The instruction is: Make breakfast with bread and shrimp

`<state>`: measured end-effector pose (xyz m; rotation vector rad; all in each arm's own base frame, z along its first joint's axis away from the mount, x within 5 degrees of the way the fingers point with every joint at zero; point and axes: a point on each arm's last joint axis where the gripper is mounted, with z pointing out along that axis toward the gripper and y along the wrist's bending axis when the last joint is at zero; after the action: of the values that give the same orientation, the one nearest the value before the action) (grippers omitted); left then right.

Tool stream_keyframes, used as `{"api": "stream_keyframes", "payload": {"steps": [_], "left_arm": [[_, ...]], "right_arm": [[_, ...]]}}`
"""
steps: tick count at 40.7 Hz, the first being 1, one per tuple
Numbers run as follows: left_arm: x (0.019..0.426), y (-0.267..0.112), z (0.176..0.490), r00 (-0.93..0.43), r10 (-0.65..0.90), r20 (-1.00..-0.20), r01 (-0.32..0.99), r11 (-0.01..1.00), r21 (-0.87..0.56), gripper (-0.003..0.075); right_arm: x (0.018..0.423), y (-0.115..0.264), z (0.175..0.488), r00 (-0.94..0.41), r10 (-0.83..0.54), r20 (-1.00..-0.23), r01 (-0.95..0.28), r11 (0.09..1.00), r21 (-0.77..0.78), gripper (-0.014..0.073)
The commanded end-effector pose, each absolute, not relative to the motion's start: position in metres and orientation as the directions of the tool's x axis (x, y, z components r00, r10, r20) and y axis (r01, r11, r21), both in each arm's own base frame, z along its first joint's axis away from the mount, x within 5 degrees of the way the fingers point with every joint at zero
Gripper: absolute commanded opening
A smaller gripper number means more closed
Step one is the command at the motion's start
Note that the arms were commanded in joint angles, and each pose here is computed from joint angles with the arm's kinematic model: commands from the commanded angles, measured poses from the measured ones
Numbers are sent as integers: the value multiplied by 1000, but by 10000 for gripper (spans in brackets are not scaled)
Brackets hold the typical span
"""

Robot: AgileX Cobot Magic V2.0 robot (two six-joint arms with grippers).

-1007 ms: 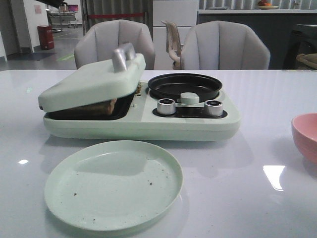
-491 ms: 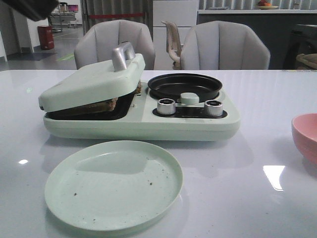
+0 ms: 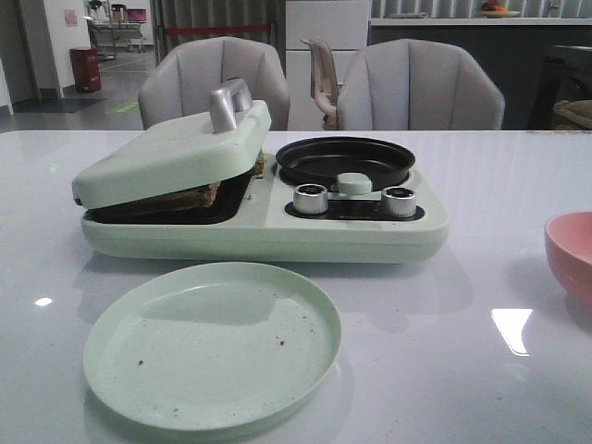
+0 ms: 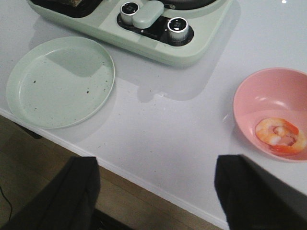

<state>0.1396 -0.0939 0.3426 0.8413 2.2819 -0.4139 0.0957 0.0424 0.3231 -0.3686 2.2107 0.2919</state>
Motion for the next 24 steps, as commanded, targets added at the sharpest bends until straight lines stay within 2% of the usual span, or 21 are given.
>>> {"api": "stream_keyframes", "payload": {"steps": [1, 6, 15, 24], "left_arm": [[140, -96, 356, -532, 398, -747, 659, 749, -71, 101], [140, -97, 356, -533, 394, -749, 659, 749, -75, 101], [140, -97, 356, -533, 391, -750, 658, 749, -77, 101], [140, -97, 356, -533, 391, -750, 658, 749, -77, 101]], "right_arm": [[100, 43, 337, -517, -128, -846, -358, 930, 78, 601], [108, 37, 334, -530, -200, -824, -318, 948, -26, 594], [141, 21, 322, -668, -224, -710, -151, 975, -165, 513], [186, -5, 309, -802, -91, -591, 27, 982, -188, 493]]}}
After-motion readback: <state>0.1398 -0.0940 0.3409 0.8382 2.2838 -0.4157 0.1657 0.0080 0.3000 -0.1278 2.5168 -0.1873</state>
